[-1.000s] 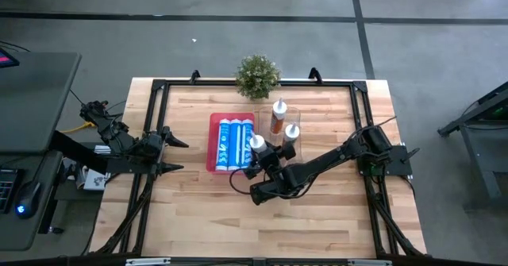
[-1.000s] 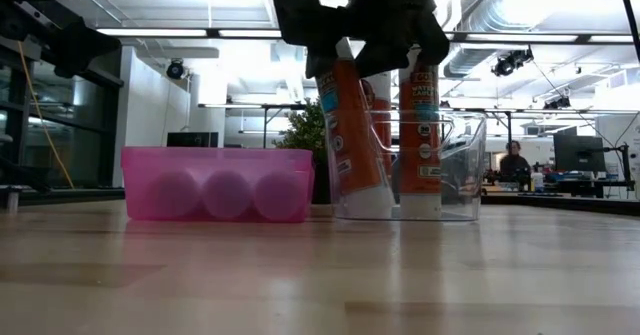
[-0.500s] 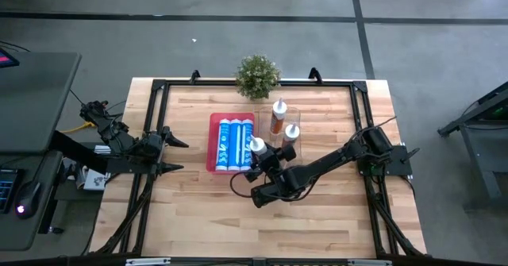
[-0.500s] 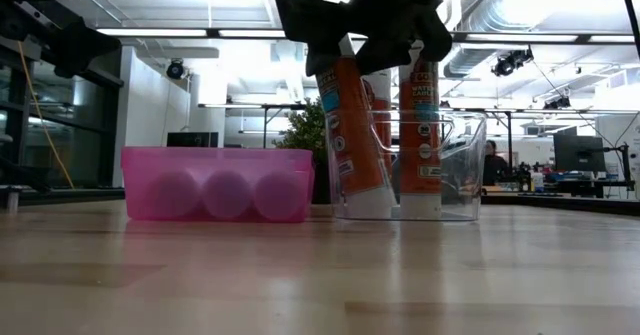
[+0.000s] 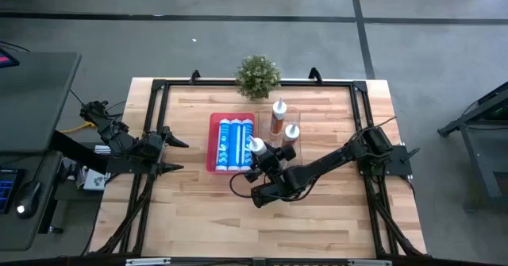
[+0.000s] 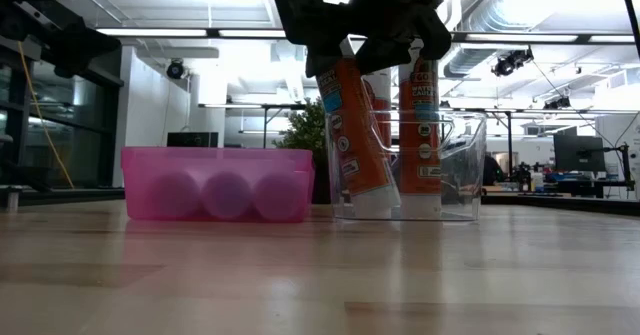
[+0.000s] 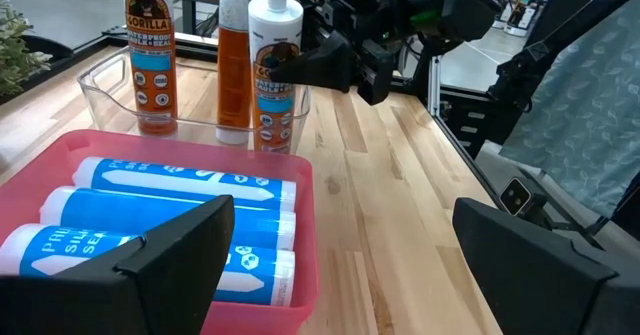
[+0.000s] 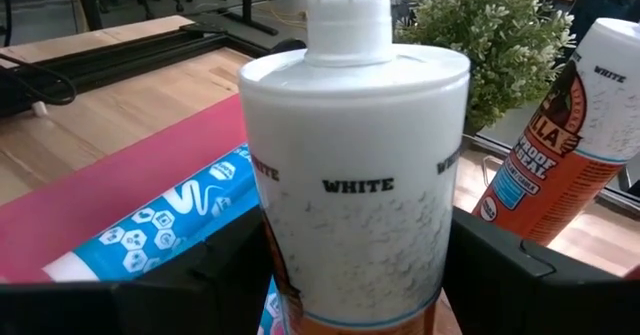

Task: Pick & place silicon tubes, Sealant and Lysol wipes
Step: Put the orange sealant into the transparent bin

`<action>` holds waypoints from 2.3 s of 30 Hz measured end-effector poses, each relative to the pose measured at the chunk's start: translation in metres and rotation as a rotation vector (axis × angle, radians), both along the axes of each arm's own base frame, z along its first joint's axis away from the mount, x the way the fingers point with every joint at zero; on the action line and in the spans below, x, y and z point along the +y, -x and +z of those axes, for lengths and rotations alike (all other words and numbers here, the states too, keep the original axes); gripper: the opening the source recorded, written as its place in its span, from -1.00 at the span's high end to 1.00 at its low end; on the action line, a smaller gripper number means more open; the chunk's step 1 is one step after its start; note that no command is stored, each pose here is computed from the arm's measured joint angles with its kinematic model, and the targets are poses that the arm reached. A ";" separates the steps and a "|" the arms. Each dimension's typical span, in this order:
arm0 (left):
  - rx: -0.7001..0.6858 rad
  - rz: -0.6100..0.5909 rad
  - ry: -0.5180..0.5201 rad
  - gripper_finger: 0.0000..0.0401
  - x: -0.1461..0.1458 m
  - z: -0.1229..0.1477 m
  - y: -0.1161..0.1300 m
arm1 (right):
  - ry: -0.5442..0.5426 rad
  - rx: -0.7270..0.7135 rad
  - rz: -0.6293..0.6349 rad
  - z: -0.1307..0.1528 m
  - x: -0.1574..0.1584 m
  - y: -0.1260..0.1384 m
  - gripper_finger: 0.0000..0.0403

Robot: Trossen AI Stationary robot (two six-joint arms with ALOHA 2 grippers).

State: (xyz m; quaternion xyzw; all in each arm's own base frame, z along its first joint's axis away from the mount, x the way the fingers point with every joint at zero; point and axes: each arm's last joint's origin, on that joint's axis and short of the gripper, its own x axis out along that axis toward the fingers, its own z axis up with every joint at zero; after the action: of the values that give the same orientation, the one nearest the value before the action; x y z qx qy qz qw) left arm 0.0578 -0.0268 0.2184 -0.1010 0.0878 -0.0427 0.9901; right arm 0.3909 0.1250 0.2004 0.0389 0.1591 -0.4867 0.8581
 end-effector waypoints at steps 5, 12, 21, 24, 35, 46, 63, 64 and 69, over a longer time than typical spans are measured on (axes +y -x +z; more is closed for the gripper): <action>0.000 0.000 0.000 -0.84 0.000 0.000 0.000 | 0.005 0.011 0.009 0.003 0.000 0.000 -0.20; 0.000 0.000 0.000 -0.84 0.000 0.000 0.000 | 0.042 -0.001 -0.002 0.014 -0.002 0.004 -0.20; 0.000 0.000 0.000 -0.84 0.000 0.000 0.000 | 0.055 -0.001 -0.008 0.020 -0.003 0.007 -0.20; 0.000 0.000 0.000 -0.84 0.000 0.000 0.000 | 0.056 -0.002 -0.009 0.020 -0.003 0.007 -0.20; 0.000 0.000 0.000 -0.84 0.000 0.000 0.000 | 0.069 -0.007 -0.007 0.022 -0.003 0.006 -0.20; 0.000 0.000 0.000 -0.84 0.000 0.000 0.000 | 0.091 -0.013 -0.012 0.030 -0.004 0.008 -0.20; 0.000 0.000 0.000 -0.84 0.000 0.000 0.000 | 0.072 -0.016 -0.003 0.036 -0.005 0.010 -0.20; 0.000 0.000 0.000 -0.84 0.000 0.000 0.000 | 0.067 -0.016 -0.001 0.036 -0.005 0.010 -0.20; 0.000 0.000 0.000 -0.84 0.000 0.000 0.000 | 0.045 -0.009 0.010 0.035 -0.005 0.009 -0.20</action>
State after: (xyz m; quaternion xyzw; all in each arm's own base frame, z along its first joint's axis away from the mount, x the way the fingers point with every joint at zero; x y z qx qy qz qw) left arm 0.0579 -0.0268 0.2183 -0.1009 0.0880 -0.0425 0.9901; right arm 0.3816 0.1199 0.2354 0.0209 0.1443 -0.4858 0.8618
